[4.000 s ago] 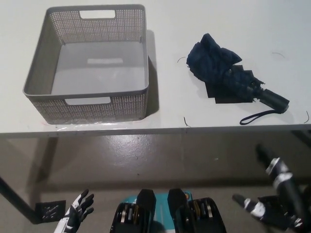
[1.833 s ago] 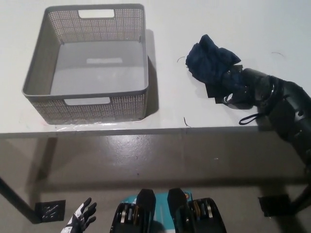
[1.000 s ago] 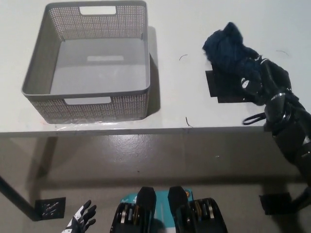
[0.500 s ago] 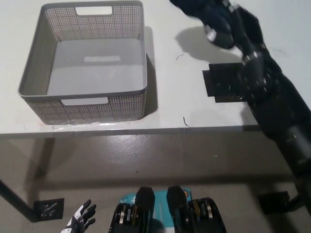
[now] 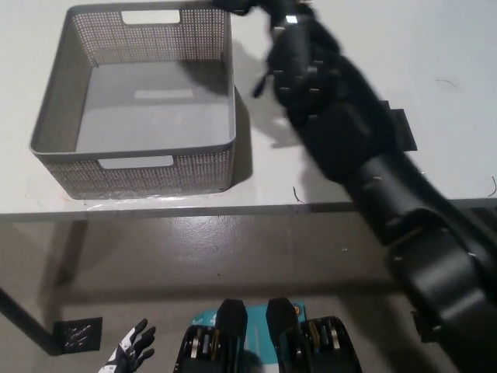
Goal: Use the right hand to pick up a umbrella on the right side and place it into a container on the lft side
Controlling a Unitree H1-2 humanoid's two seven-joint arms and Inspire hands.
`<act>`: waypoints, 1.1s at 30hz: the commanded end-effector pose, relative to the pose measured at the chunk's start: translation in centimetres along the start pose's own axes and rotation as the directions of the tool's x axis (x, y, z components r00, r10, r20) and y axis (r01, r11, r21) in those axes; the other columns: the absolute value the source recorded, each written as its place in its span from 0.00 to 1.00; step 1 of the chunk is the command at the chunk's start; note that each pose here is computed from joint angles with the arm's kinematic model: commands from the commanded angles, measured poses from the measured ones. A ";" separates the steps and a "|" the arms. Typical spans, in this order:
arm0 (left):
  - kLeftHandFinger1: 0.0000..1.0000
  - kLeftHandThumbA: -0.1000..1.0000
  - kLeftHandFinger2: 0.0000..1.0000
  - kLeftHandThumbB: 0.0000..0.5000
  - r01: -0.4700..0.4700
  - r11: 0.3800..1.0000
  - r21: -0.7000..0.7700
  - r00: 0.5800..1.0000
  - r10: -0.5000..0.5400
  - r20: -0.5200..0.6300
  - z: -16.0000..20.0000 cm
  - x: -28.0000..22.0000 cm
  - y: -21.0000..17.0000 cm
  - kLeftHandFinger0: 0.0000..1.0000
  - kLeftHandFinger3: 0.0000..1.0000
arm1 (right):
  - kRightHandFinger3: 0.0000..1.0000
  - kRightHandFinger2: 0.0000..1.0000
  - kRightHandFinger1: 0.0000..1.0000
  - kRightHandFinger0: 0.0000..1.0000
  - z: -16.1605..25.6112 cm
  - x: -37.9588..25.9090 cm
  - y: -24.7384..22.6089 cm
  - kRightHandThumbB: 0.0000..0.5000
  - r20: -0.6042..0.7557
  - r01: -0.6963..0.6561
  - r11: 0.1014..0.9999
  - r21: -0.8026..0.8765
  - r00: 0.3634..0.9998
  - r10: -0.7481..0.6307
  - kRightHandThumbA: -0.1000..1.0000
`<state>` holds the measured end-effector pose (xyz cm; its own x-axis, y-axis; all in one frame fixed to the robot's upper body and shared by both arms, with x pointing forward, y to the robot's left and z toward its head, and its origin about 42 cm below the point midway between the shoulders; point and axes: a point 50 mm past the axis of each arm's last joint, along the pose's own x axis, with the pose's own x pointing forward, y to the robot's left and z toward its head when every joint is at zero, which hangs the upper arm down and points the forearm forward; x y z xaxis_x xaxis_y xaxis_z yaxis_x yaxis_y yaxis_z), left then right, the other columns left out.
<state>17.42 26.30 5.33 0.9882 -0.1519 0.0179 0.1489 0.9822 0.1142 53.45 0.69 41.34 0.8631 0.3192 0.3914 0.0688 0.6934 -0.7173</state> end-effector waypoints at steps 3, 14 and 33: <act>1.00 0.99 1.00 0.05 0.023 1.000 0.003 0.999 -0.023 0.034 0.7 -0.5 0.2 1.00 1.00 | 0.61 0.62 0.12 0.00 6.4 1.7 1.7 0.39 0.098 0.014 1.000 0.003 0.995 -0.014 0.00; 1.00 1.00 1.00 0.09 0.040 0.999 0.014 0.998 -0.040 0.040 1.7 -0.3 -0.6 1.00 1.00 | 0.46 0.45 0.03 0.00 2.5 -0.1 7.7 0.53 -0.044 -0.122 0.992 -0.028 0.992 0.120 0.00; 1.00 1.00 1.00 0.01 0.084 0.995 0.050 0.993 -0.088 0.081 2.6 1.2 -0.5 1.00 1.00 | 1.00 1.00 1.00 1.00 -4.3 -0.9 5.4 0.88 -0.120 -0.251 0.968 0.010 0.961 0.250 1.00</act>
<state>18.68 25.18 7.22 0.9738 -0.2158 0.0709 0.2047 0.9690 0.1381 54.26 2.88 31.42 0.9220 0.3834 0.0542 -0.1909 0.5719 -0.7978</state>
